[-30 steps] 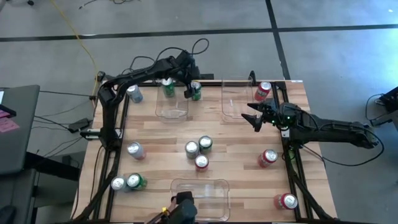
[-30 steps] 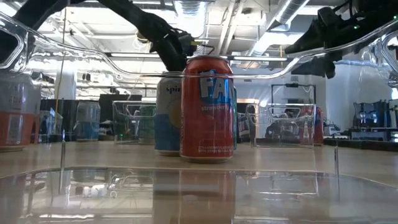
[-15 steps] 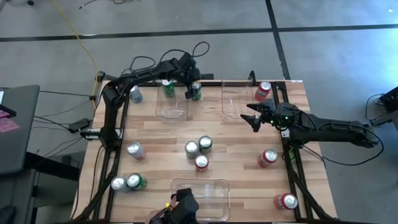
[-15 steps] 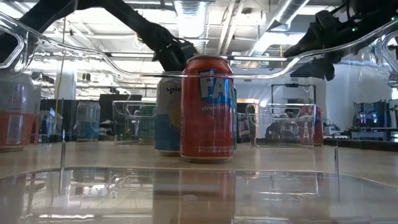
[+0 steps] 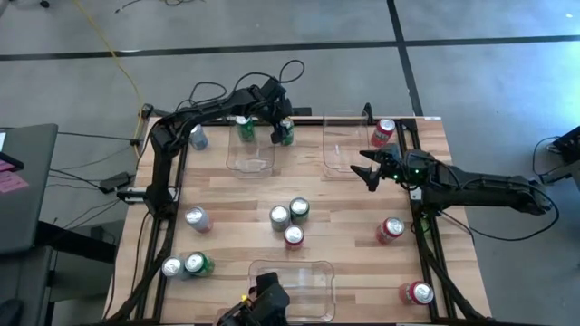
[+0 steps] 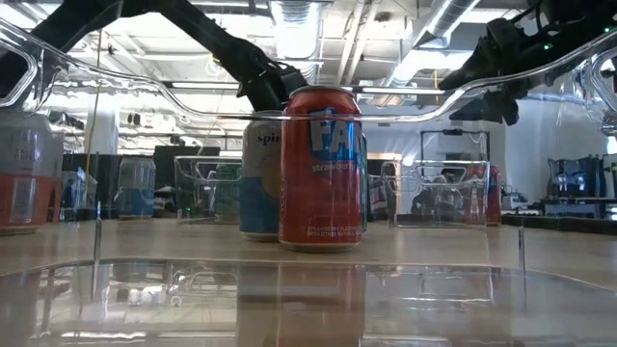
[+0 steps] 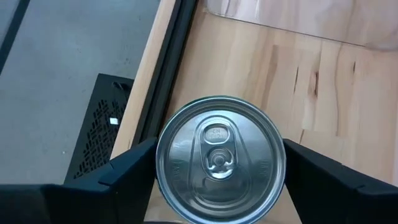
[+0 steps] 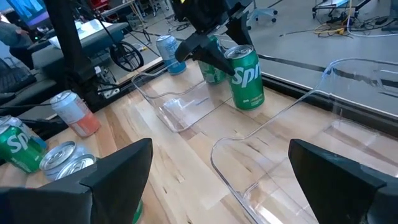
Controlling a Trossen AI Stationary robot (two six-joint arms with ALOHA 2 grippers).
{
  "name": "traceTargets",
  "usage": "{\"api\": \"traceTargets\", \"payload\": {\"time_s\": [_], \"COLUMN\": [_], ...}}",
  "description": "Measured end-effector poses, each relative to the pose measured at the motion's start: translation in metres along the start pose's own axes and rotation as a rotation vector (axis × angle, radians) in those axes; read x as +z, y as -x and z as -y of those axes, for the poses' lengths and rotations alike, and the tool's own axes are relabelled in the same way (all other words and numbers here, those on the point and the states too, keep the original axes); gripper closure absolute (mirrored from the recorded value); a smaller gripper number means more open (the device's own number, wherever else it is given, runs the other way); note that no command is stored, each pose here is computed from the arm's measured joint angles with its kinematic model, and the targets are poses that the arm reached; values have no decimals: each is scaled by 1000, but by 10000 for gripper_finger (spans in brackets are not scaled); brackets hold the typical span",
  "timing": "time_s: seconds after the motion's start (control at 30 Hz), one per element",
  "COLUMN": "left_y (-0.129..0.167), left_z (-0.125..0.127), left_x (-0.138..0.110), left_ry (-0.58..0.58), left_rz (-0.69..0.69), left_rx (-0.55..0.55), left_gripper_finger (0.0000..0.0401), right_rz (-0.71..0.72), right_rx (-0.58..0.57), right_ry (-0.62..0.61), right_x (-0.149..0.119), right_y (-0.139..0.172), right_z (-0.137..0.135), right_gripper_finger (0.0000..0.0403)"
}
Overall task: Sort soda cans
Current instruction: Put the green soda can into the top left transparent bin
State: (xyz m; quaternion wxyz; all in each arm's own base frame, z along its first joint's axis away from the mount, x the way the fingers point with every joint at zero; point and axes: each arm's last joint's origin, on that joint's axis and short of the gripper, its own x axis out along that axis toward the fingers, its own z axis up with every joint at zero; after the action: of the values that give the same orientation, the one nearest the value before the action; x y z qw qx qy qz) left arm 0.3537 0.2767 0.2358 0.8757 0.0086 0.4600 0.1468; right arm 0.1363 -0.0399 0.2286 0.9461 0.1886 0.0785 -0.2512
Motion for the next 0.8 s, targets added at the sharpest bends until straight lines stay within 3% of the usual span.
{"api": "traceTargets", "payload": {"time_s": [0.17,0.33,0.5,0.8], "left_y": [8,38,66,120], "left_z": [1,6,15,16], "left_x": [7,32,49,52], "left_ry": [38,9,-10,47], "left_rz": [-31,-62,-81,-45], "left_rx": [35,111,93,155], "left_gripper_finger": [106,106,106,106], "right_rz": [2,1,-5,-46], "right_rx": [-5,-5,-6,-1], "right_ry": [0,0,2,17], "right_x": [0,0,-1,-5], "right_y": [0,0,0,1], "right_z": [0,0,0,-1], "right_gripper_finger": [7,7,7,7]}}
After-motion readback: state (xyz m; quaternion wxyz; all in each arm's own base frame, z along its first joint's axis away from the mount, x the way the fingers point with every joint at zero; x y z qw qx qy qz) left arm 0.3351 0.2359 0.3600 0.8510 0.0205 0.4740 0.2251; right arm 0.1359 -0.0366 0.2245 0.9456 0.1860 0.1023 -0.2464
